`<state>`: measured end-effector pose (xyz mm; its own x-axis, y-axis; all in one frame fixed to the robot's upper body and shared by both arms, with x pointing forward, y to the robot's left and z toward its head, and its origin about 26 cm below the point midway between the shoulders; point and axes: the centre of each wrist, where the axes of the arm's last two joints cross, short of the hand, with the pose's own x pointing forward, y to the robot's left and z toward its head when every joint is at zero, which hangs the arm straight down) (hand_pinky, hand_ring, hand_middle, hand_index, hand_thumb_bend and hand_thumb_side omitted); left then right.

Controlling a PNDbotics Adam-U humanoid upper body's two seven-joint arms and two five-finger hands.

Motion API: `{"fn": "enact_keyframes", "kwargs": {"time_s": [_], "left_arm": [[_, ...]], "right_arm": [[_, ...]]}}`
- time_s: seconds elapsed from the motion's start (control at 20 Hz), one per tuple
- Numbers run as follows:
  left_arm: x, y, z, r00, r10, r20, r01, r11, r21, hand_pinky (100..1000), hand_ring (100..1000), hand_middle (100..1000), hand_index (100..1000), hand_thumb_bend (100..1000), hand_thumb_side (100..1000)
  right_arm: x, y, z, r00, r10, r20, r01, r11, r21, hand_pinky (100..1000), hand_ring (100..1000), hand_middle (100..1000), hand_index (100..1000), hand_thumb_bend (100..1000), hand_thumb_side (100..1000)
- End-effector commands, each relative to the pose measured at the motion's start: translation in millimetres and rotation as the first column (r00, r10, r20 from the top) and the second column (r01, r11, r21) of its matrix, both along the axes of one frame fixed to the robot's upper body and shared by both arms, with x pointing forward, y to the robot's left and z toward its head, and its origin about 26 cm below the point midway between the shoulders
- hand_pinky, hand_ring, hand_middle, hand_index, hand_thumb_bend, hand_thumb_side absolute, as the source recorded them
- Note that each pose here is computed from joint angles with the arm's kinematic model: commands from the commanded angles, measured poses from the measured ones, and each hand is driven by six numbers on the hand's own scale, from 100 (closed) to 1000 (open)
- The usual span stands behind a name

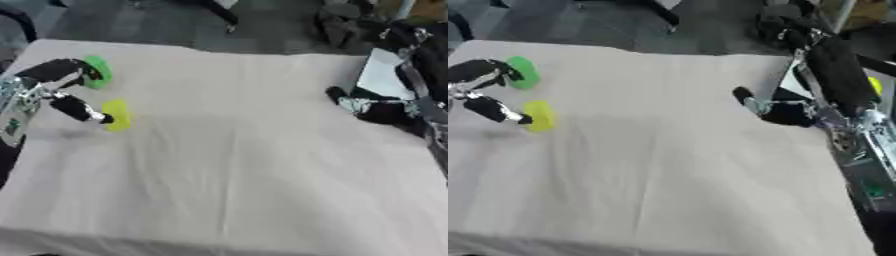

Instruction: Pick up the objects with one hand, pass them to the other hand, and then place them into the box on the other side of the table.

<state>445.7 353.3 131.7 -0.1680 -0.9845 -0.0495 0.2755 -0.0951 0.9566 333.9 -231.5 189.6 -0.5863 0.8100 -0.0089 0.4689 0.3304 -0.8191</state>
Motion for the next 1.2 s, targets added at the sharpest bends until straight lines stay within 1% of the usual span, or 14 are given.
{"fn": "enact_keyframes", "kwargs": {"time_s": [0.05, 0.1, 0.2, 0.3, 0.45, 0.5, 0.55, 0.65, 0.85, 0.95, 1.05, 1.1, 1.15, 1.2], "left_arm": [[7.7, 0.3, -1.6, 1.0, 0.021, 0.006, -0.021, 0.999, 0.03, 760, 697, 742, 837, 672, 450], [9.0, -1.5, -4.9, 1.0, 0.021, 0.001, -0.021, 0.999, 0.033, 759, 696, 741, 836, 668, 446], [10.5, -4.7, -9.8, 1.0, 0.019, -0.005, -0.019, 0.999, 0.042, 752, 683, 729, 824, 603, 420], [10.6, -5.9, -14.4, 1.0, 0.026, -0.004, -0.026, 0.999, 0.045, 731, 643, 691, 793, 446, 326], [9.4, -5.0, -18.5, 0.999, 0.046, 0.014, -0.046, 0.999, 0.011, 648, 512, 540, 670, 203, 128], [9.1, -4.7, -16.2, 0.998, 0.048, 0.031, -0.048, 0.999, -0.012, 632, 491, 514, 642, 175, 102], [8.8, -4.9, -11.9, 0.998, 0.046, 0.049, -0.044, 0.998, -0.034, 614, 466, 485, 607, 139, 100], [8.1, -6.5, 3.4, 0.996, 0.022, 0.089, -0.016, 0.997, -0.07, 600, 446, 460, 576, 118, 100], [0.1, -18.6, 45.5, 0.976, -0.066, 0.206, 0.113, 0.967, -0.227, 580, 405, 416, 531, 100, 100], [-5.8, -33.8, 55.6, 0.968, -0.142, 0.207, 0.211, 0.908, -0.362, 583, 400, 409, 525, 100, 115], [-12.7, -57.5, 60.2, 0.95, -0.264, 0.168, 0.313, 0.791, -0.525, 591, 400, 408, 523, 100, 181], [-16.4, -70.9, 62.0, 0.932, -0.332, 0.147, 0.35, 0.718, -0.602, 597, 398, 395, 518, 557, 117], [-20.4, -83.5, 64.2, 0.91, -0.395, 0.128, 0.373, 0.643, -0.669, 597, 398, 404, 518, 100, 214], [-24.7, -98.9, 66.2, 0.881, -0.46, 0.11, 0.389, 0.572, -0.722, 604, 401, 405, 519, 100, 243]], "right_arm": [[-2.2, -0.8, 7.1, 1.0, 0.008, 0.018, -0.009, 1.0, 0.002, 728, 671, 631, 876, 493, 340], [-2.3, -1.0, 6.6, 1.0, 0.008, 0.016, -0.008, 1.0, 0.004, 727, 671, 630, 877, 493, 341], [-2.3, -1.9, 5.5, 1.0, 0.004, 0.012, -0.004, 1.0, 0.008, 727, 670, 629, 878, 492, 343], [-2.3, -2.9, 3.9, 1.0, -0.001, 0.008, 0.001, 1.0, 0.012, 726, 669, 628, 878, 493, 343], [-2.1, -4.6, 1.8, 1.0, -0.008, 0.0, 0.008, 1.0, 0.015, 728, 671, 629, 880, 487, 347], [-1.9, -5.0, 1.4, 1.0, -0.01, -0.002, 0.01, 1.0, 0.015, 728, 671, 629, 880, 485, 349], [-1.8, -5.4, 1.1, 1.0, -0.012, -0.004, 0.012, 1.0, 0.015, 728, 671, 629, 880, 484, 350], [-1.6, -5.3, 1.0, 1.0, -0.01, -0.007, 0.01, 1.0, 0.016, 727, 670, 628, 880, 484, 354], [-2.7, 5.5, 7.2, 0.999, 0.052, 0.008, -0.052, 0.999, -0.002, 730, 672, 634, 879, 463, 358], [-4.6, 17.2, 13.8, 0.992, 0.126, 0.02, -0.125, 0.992, -0.032, 736, 677, 644, 878, 444, 364], [-8.4, 33.6, 24.4, 0.975, 0.218, 0.043, -0.214, 0.974, -0.08, 745, 686, 661, 878, 424, 382], [-11.4, 42.5, 30.2, 0.962, 0.269, 0.056, -0.261, 0.959, -0.108, 751, 692, 673, 876, 639, 588], [-14.4, 50.8, 35.4, 0.947, 0.315, 0.066, -0.304, 0.943, -0.137, 751, 692, 673, 876, 415, 394], [-18.2, 59.8, 41.3, 0.928, 0.363, 0.078, -0.347, 0.923, -0.168, 762, 704, 692, 878, 408, 412]]}}
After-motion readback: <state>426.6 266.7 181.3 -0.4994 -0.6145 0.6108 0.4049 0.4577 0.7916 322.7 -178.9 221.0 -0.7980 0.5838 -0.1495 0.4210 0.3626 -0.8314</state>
